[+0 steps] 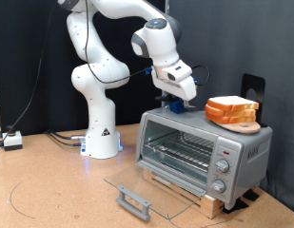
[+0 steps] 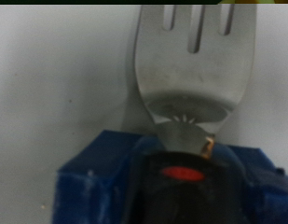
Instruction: Make a piece of toast with the oven
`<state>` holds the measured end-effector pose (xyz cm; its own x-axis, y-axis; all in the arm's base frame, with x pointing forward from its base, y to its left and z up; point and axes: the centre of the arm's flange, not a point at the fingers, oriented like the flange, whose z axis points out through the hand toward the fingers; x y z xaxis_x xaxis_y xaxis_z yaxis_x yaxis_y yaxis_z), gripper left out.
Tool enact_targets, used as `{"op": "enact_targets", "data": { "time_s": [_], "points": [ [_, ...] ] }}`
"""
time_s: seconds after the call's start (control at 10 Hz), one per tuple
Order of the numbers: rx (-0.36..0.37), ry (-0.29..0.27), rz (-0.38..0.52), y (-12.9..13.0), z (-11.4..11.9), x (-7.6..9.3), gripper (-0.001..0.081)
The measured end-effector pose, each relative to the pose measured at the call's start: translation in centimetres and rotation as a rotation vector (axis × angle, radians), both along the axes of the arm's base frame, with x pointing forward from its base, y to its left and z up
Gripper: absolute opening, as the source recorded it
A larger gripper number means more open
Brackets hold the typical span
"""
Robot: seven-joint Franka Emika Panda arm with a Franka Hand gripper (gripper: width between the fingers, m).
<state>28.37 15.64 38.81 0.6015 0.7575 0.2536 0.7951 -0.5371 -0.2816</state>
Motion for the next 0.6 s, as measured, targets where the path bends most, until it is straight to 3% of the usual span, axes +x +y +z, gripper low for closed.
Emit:
{"op": "enact_targets", "data": {
  "time_s": [0.6],
  "points": [
    [-0.007, 0.001, 0.013, 0.09, -0.60, 0.18, 0.0804]
  ]
}}
